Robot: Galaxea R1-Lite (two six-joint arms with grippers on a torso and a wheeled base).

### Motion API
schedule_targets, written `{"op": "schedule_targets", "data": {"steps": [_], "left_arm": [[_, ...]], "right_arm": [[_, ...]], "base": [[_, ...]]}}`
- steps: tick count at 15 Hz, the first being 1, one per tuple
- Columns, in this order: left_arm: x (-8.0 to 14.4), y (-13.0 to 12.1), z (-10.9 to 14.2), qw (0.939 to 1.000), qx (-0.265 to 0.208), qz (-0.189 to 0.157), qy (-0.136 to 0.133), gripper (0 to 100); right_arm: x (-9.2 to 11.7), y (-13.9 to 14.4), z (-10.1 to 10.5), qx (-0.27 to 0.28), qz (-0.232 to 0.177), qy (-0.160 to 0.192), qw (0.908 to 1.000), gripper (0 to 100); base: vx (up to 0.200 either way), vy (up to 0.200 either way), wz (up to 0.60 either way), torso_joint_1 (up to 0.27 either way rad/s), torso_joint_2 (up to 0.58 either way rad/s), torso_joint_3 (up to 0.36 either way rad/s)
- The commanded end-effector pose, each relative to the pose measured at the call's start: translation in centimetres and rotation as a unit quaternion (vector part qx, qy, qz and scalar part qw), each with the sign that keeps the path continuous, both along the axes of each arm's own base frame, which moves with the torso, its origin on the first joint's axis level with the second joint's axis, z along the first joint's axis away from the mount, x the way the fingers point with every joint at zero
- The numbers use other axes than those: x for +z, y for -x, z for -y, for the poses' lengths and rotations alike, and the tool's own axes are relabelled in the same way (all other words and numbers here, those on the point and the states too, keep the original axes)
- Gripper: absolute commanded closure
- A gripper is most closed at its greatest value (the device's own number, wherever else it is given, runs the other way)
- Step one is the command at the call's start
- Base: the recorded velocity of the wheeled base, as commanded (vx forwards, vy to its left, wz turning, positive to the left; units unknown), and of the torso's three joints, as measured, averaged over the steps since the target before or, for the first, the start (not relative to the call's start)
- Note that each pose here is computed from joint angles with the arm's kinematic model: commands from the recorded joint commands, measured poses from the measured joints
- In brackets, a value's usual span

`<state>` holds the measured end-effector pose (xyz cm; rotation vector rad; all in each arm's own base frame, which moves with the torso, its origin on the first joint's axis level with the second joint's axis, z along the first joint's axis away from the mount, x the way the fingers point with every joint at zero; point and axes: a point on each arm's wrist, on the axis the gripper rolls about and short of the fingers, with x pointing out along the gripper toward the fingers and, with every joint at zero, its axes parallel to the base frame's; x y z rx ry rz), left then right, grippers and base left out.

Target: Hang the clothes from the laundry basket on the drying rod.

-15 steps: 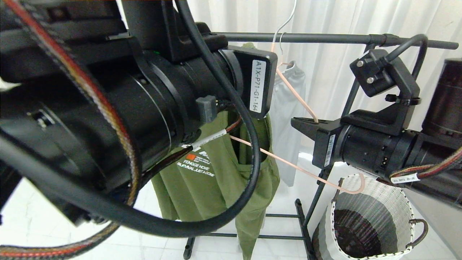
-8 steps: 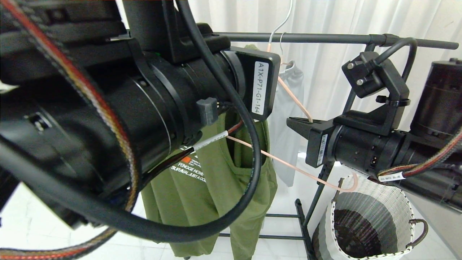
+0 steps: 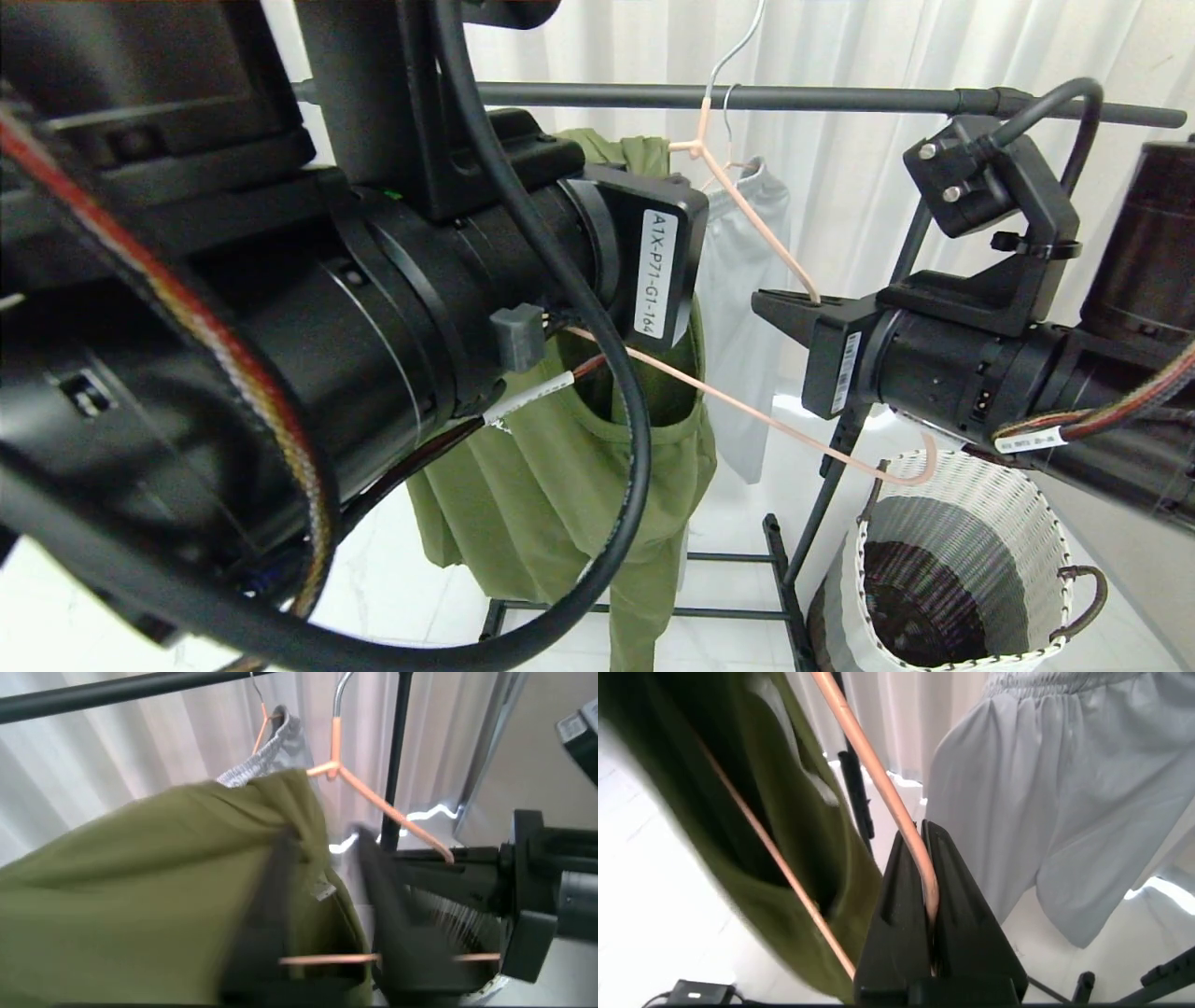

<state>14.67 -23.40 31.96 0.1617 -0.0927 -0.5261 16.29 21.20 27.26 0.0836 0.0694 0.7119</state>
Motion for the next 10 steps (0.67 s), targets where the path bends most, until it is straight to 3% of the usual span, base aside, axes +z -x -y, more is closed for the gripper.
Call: {"op": "schedule_targets", "data": {"steps": [1,4,7,10], "left_arm": [[0.0,0.0,-0.1,1.0,0.001,0.0,0.001,0],[0.0,0.1,-0.3,1.0,0.002,0.001,0.002,0],[-0.2,0.5,-1.0,1.0,0.002,0.001,0.0,0],[0.0,1.5,-2.7,0.9992,0.002,0.025,-0.03,0]], "right_arm": [[0.4,0.3,0.4,0.0,0.008,-0.003,1.0,100],[0.7,0.6,0.9,0.0,0.022,0.003,0.9997,100],[1.1,0.7,0.9,-0.002,0.043,-0.015,0.999,100],[0.6,0.4,1.9,-0.015,0.054,0.007,0.9984,100]], "base": [[0.0,0.0,0.0,0.0,0.0,0.0],[0.0,0.0,0.0,0.0,0.0,0.0],[0.0,0.0,0.0,0.0,0.0,0.0],[0.0,0.0,0.0,0.0,0.0,0.0]]}}
